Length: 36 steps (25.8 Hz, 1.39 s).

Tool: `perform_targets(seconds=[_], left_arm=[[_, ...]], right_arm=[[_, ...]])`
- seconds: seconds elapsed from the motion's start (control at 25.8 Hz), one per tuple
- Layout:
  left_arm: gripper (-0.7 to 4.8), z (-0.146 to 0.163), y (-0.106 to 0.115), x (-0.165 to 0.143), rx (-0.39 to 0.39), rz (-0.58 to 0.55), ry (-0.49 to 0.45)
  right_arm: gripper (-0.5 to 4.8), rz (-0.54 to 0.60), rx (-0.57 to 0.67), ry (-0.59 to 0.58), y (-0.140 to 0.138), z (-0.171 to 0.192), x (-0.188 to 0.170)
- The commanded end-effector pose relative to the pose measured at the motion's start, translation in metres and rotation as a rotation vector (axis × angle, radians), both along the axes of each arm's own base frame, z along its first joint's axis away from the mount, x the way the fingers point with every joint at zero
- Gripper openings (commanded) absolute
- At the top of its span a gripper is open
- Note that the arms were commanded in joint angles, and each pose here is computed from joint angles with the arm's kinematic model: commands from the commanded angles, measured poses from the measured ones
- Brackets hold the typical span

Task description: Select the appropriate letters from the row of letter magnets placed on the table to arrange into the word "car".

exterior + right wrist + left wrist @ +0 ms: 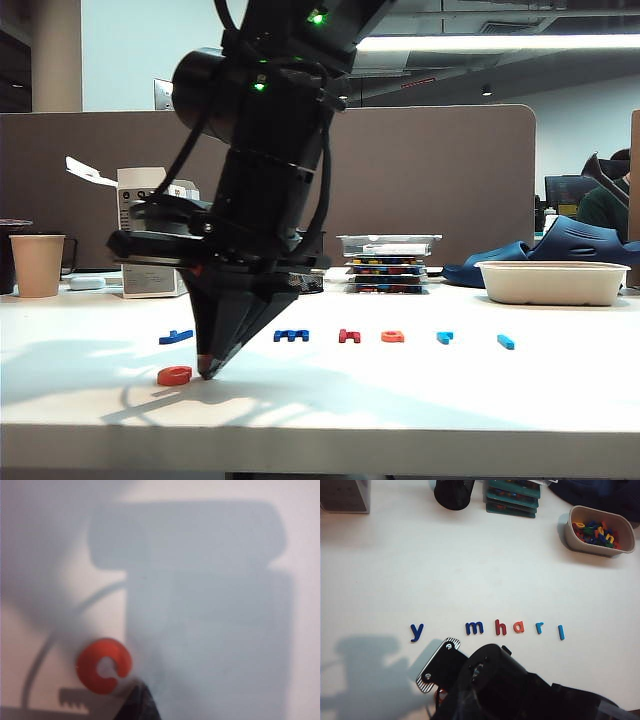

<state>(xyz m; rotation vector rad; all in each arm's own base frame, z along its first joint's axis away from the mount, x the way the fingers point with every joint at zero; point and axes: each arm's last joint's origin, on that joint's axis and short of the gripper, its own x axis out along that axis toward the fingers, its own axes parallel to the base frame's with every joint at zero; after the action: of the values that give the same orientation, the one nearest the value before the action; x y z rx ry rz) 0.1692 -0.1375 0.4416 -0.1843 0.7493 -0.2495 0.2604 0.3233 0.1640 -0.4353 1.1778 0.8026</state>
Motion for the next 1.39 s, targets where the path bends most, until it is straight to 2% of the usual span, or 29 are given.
perform_targets(seconds=[0.04, 0.23, 0.54, 0.62, 0.74, 0.85, 0.93, 0.97, 1.12, 1.2, 1.28, 1.39], left_arm=[[-0.06, 0.002, 0.001, -0.001, -0.006, 0.001, -0.010], [-0.06, 0.002, 0.001, -0.001, -0.006, 0.002, -0.010], [-0.06, 0.002, 0.001, -0.001, -0.006, 0.002, -0.010], [-0.06, 0.002, 0.001, -0.001, -0.005, 0.001, -0.010], [-0.06, 0.002, 0.001, -0.001, -0.005, 0.001, -0.009], [-0.06, 0.002, 0.001, 0.000, -0.008, 0.001, -0.012], [-0.06, 0.002, 0.001, 0.000, -0.008, 0.001, -0.012], [-0.06, 0.002, 0.001, -0.001, -0.007, 0.001, -0.012], [-0.06, 0.002, 0.000, 0.000, -0.008, 0.001, -0.012], [-0.06, 0.002, 0.000, 0.000, -0.008, 0.001, -0.012], [-0.06, 0.002, 0.000, 0.000, -0.008, 0.001, -0.012], [-0.06, 0.002, 0.000, 0.000, -0.008, 0.001, -0.012]], right_arm=[[-0.01, -0.012, -0.107, 0.058, -0.010, -0.009, -0.004], [-0.02, -0.040, -0.104, 0.006, -0.015, 0.002, 0.001], [-0.02, -0.118, 0.017, -0.092, -0.032, 0.042, 0.022], [-0.01, -0.182, 0.063, -0.107, -0.038, 0.059, 0.032], [-0.01, -0.374, 0.114, -0.103, -0.044, 0.082, 0.043], [0.02, -0.456, 0.118, -0.150, -0.046, 0.093, 0.049], [0.69, -0.543, 0.086, -0.170, -0.051, 0.093, 0.052], [1.00, -0.602, 0.078, -0.145, -0.053, 0.090, 0.051], [1.18, -0.764, 0.048, -0.144, -0.059, 0.089, 0.051], [1.26, -0.801, 0.037, -0.137, -0.062, 0.087, 0.052], [1.86, -0.823, 0.032, -0.146, -0.063, 0.087, 0.052], [2.02, -0.843, -0.014, -0.172, -0.066, 0.085, 0.053]])
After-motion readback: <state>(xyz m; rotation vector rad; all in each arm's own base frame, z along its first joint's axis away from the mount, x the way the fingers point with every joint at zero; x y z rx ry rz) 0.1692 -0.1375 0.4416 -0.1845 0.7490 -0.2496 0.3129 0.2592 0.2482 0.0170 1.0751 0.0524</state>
